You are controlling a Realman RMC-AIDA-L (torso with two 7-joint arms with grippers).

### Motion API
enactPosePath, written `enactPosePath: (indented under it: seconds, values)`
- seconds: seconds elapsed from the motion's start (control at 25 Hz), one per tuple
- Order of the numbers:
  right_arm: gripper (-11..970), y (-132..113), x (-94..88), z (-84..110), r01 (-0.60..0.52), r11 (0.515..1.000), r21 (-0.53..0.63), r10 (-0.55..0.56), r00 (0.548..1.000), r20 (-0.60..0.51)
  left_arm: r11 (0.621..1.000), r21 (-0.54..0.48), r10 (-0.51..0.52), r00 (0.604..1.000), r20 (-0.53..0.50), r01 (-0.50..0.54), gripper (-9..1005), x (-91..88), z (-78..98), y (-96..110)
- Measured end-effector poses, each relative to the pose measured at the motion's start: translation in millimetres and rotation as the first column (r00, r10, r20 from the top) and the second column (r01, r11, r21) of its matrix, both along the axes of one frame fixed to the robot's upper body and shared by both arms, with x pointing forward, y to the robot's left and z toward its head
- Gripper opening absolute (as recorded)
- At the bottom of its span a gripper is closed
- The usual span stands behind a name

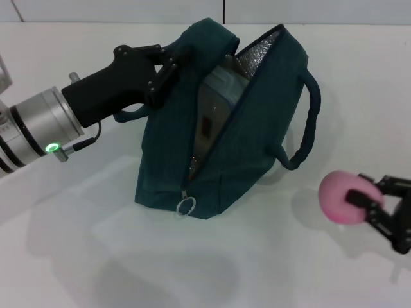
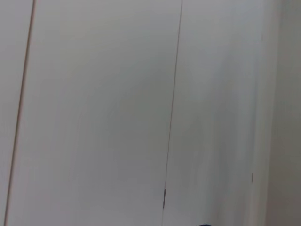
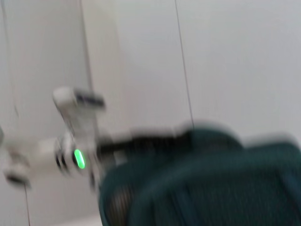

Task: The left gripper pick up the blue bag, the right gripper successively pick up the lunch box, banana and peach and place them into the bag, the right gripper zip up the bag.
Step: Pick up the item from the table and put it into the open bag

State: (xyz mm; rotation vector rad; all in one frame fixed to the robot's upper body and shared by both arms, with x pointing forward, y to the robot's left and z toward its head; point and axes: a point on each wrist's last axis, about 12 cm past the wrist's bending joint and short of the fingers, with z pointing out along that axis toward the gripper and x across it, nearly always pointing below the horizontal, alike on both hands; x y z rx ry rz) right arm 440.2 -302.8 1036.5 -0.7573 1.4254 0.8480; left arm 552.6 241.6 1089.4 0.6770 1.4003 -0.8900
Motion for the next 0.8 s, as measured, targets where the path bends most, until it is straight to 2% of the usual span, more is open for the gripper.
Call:
enactPosePath:
  seconds: [0.12,0.24,0.36,0.48,0.56,0.6,0.64,0.8]
  values:
    - [226,-0.9,-2.5,14.0,-0.015,0.996,0.090,0.008,0.997,0.081,1.000,0.001,0.005,1.000,0.008,-0.005,46,-0.3,-0.2,0.5]
    - [212,3.0,5.4,31.0,-0.023,0.981,0.194,-0.012,0.984,0.179,1.000,-0.001,0.002,1.000,0.016,-0.002,46,1.4,1.0,-1.8]
    - [214,12.1,24.3,49.2,-0.081,0.960,0.269,0.017,0.972,0.235,1.000,-0.012,0.005,0.999,0.039,-0.005,46,3.5,3.8,-4.0]
    - [215,27.2,54.3,67.3,-0.153,0.938,0.310,0.089,0.973,0.213,0.999,-0.029,0.027,0.998,0.056,-0.026,46,4.5,6.4,-1.1]
    - [216,37.5,75.6,79.3,-0.189,0.934,0.302,0.136,0.973,0.187,0.999,-0.032,0.033,0.998,0.061,-0.031,46,5.6,7.6,-0.1]
    - [217,48.2,96.0,88.9,-0.208,0.946,0.249,0.174,0.973,0.151,0.999,-0.031,0.034,0.997,0.063,-0.032,46,6.3,8.2,-0.2]
    - [217,48.2,96.0,88.9,-0.208,0.946,0.249,0.174,0.973,0.151,0.999,-0.031,0.034,0.997,0.064,-0.032,46,6.5,8.3,-0.3]
    - [219,70.2,123.7,103.1,-0.248,0.962,0.115,0.241,0.968,0.070,0.999,-0.029,0.032,0.997,0.068,-0.030,46,6.5,8.5,-1.3]
